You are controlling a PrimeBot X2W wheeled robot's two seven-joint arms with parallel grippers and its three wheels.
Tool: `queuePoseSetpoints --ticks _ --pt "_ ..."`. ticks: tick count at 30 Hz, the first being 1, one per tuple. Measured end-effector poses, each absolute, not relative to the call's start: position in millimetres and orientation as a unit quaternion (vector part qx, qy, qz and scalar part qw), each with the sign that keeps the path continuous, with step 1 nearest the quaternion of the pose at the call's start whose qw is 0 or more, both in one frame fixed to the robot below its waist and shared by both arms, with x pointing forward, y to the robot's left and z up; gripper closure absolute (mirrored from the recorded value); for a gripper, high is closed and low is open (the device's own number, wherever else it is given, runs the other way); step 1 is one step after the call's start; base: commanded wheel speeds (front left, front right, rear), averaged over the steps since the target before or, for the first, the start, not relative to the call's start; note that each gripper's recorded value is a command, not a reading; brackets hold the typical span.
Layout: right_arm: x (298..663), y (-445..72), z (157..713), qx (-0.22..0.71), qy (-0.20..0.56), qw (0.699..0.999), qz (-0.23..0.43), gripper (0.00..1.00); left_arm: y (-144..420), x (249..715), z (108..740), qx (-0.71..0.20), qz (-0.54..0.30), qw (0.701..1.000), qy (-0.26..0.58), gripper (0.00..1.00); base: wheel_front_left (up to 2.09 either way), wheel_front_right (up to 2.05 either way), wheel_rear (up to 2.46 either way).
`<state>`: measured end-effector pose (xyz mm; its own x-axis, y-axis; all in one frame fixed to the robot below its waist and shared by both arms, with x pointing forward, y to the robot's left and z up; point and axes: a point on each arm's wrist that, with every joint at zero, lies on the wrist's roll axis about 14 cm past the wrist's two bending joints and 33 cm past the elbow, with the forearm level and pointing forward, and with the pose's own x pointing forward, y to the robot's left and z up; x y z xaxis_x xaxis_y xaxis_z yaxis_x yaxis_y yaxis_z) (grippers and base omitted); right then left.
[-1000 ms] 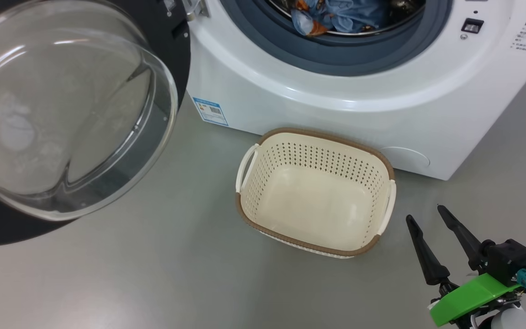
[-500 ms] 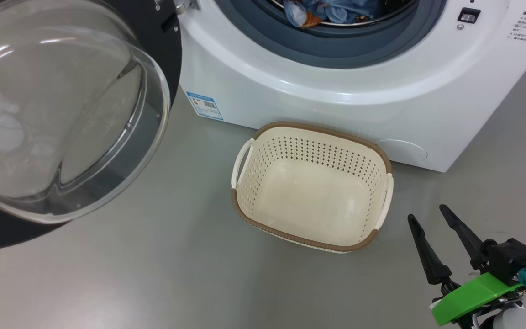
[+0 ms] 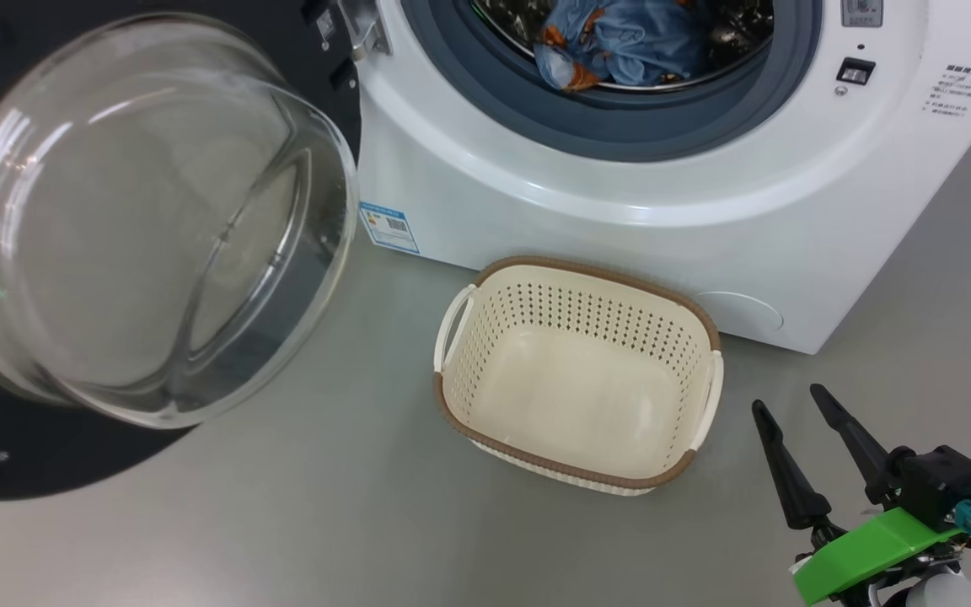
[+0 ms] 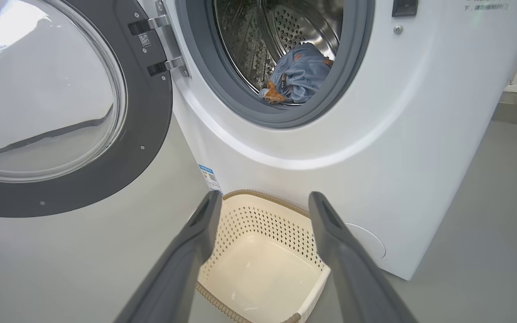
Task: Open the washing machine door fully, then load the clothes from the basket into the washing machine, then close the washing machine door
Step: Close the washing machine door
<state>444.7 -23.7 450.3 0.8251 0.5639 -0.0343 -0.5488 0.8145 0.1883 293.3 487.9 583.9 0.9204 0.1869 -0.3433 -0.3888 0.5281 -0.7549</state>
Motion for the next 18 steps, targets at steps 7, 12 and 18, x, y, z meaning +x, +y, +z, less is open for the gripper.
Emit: queuePoseSetpoints --ticks 7,12,18 --pt "440 -26 457 0.087 0.038 0.953 0.286 0.00 445 296 588 -0.449 0.080 0.876 0.155 1.00 0.00 0.00 0.00" --pt "436 -24 463 0.092 0.033 0.954 0.284 0.00 413 296 590 -0.436 0.021 0.880 0.186 1.00 0.00 0.00 0.00" --pt "436 -30 469 0.093 0.025 0.957 0.275 0.00 366 298 602 -0.414 -0.071 0.882 0.214 1.00 0.00 0.00 0.00"
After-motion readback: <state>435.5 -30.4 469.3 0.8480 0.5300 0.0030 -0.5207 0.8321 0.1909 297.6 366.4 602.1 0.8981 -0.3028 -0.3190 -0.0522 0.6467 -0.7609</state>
